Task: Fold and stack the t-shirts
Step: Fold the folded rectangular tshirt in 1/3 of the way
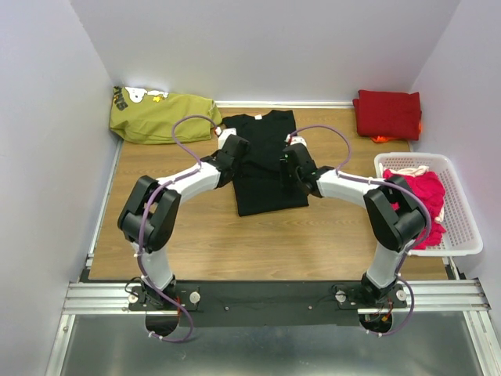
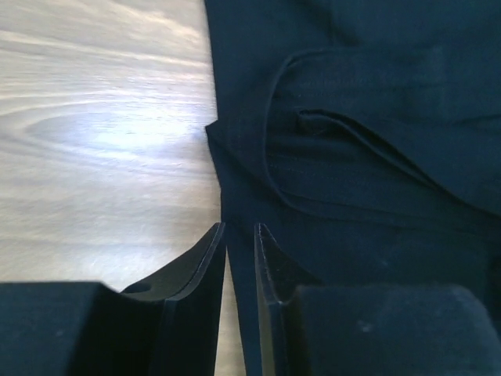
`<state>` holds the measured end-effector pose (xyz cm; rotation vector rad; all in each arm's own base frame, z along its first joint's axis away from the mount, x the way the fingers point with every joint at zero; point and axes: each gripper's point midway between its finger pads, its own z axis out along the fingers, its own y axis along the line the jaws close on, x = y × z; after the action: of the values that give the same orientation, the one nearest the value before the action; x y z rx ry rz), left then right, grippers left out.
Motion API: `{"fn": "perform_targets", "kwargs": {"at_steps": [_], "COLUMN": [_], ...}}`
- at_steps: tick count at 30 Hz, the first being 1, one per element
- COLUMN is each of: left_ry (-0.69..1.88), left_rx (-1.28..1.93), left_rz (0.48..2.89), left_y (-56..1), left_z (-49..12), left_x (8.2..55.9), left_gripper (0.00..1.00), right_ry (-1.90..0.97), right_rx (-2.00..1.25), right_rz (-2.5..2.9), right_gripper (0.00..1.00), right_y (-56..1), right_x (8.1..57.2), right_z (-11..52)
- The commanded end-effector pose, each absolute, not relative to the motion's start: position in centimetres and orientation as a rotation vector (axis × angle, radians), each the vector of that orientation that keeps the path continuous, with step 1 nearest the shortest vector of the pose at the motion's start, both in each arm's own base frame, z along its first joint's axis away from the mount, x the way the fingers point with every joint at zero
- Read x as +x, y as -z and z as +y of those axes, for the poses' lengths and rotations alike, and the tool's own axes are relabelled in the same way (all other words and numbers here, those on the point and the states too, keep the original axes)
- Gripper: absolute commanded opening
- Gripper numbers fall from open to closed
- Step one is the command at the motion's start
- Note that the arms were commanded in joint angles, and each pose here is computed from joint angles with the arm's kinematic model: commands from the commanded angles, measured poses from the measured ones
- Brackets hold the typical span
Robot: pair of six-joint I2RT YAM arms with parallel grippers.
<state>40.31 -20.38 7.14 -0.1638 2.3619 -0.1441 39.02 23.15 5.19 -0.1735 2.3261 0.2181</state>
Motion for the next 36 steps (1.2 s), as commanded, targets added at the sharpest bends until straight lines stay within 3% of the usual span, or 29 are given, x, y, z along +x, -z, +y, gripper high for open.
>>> {"fn": "perform_targets", "kwargs": {"at_steps": [1, 21, 36], "left_ry": [0.192, 0.147, 0.062], "left_rx": [-0.099, -0.078, -0.199], "left_rz": [2.404, 2.382, 2.166], "left_y": [-5.4, -5.3, -9.7], "left_z": [-22.1, -24.0, -22.7], "left_x": [40.9, 45.6, 54.2], "left_gripper": [0.27, 0.23, 0.23], "right_ry": [-0.249, -0.085, 0.107], "right_rx": [-0.182, -0.113, 0.098], "right_rz": [2.363, 2.298, 2.069], "right_gripper": [0.42, 0.4, 0.41], "right_y": [-4.0, -4.0, -9.9], "right_x": [38.7, 43.2, 52.1], "right_z": [24.1, 23.8, 21.0]}}
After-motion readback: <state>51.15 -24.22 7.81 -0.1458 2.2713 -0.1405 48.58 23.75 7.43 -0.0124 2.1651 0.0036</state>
